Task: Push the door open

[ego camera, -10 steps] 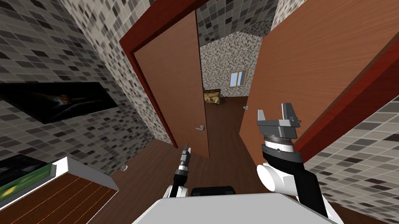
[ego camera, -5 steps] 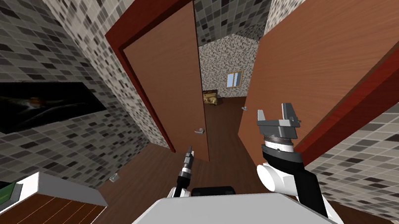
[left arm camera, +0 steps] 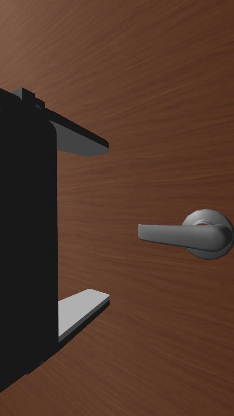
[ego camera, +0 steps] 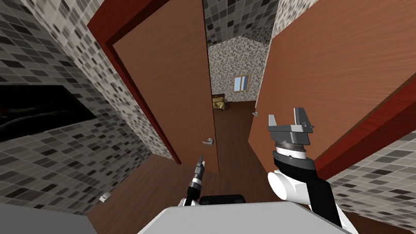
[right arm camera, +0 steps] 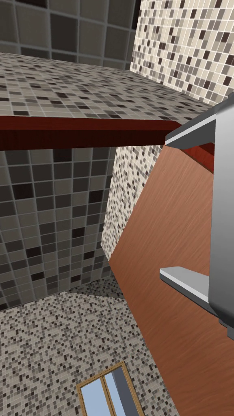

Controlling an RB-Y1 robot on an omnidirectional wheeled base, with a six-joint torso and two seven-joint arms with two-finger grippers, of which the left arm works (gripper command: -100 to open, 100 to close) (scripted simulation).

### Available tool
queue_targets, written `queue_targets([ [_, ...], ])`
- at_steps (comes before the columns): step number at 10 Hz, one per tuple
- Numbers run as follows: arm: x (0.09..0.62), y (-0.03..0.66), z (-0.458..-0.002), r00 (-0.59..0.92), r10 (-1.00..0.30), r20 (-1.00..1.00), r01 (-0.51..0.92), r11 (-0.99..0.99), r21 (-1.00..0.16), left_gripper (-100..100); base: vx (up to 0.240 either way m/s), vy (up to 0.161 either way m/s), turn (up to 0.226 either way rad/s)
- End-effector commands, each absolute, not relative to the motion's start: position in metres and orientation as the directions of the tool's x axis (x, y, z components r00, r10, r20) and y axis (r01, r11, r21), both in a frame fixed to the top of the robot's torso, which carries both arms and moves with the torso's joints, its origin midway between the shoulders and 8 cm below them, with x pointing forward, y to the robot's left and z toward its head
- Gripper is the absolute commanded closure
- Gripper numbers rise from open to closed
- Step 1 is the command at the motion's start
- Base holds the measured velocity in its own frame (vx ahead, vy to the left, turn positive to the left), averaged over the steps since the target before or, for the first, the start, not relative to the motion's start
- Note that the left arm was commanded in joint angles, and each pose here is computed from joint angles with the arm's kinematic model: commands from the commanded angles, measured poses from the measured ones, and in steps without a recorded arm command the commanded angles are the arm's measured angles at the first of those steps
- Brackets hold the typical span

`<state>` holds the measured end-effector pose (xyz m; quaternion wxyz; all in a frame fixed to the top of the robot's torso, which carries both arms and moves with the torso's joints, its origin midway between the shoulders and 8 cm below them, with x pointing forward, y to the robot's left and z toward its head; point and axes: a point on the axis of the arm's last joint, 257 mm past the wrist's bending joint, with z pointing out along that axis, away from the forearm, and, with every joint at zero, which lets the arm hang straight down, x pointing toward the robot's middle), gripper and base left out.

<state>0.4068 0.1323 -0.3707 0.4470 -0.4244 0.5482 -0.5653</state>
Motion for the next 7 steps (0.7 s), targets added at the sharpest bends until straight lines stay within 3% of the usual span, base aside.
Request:
queue_targets([
  [1,0.404,0.128,-0.379,-0.250,-0.968,-0.007,0.024,0.001,-1.000,-100,0.118,0.054,-0.051],
  [5,0.400,0.121,-0.388,-0.261,-0.965,-0.002,0.007,0.000,-1.000,-100,0.082,0.042,-0.044],
  [7,0.402,0.126,-0.390,-0.258,-0.966,-0.010,0.005,0.009,-1.000,-100,0.146,-0.030,-0.028],
])
